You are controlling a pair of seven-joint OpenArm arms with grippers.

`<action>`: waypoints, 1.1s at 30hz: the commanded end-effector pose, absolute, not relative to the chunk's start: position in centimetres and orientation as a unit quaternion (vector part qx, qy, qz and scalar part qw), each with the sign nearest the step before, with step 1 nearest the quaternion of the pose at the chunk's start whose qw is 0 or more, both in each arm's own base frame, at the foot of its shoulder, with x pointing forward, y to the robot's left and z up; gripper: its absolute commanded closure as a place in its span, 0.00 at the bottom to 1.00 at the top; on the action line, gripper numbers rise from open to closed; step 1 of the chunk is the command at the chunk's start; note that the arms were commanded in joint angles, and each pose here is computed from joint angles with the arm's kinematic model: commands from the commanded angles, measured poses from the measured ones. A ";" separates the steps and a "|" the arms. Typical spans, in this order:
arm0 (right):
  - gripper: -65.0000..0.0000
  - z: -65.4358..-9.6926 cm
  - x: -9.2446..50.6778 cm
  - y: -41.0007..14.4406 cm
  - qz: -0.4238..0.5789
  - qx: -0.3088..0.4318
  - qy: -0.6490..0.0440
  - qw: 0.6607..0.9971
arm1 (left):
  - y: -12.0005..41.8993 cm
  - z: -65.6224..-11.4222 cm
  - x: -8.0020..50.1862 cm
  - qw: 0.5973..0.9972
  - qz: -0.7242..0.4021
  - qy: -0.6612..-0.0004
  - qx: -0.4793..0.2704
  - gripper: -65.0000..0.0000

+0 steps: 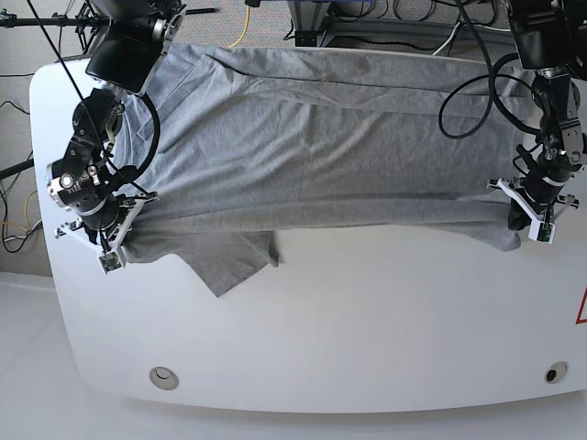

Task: Fold the T-shirt properly
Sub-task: 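Carry the hem over the shirt body toward the shoulder fold with both grippers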

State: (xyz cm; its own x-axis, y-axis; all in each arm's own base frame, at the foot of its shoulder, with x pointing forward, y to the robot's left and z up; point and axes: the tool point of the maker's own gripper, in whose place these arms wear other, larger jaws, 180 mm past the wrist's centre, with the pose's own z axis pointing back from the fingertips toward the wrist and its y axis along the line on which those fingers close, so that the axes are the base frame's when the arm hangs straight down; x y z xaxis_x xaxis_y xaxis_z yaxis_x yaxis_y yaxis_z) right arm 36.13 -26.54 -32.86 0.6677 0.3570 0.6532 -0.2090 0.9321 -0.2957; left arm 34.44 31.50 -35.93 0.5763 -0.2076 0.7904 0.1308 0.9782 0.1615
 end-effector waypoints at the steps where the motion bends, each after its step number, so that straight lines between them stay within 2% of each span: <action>1: 0.99 -31.2 36.5 -27.4 0.158 -0.119 -0.389 0.900 | 31.9 -33.5 35.2 0.872 -0.107 -0.474 0.059 1.00; 19: 1.00 -31.0 33.6 -27.0 0.175 -0.145 -0.371 0.900 | 31.3 -32.0 34.0 0.868 -0.123 -0.477 0.070 1.00; 33: 1.00 -31.0 30.8 -26.9 0.192 -0.164 -0.360 0.898 | 32.4 -33.6 30.3 0.884 -0.136 -0.441 0.078 0.99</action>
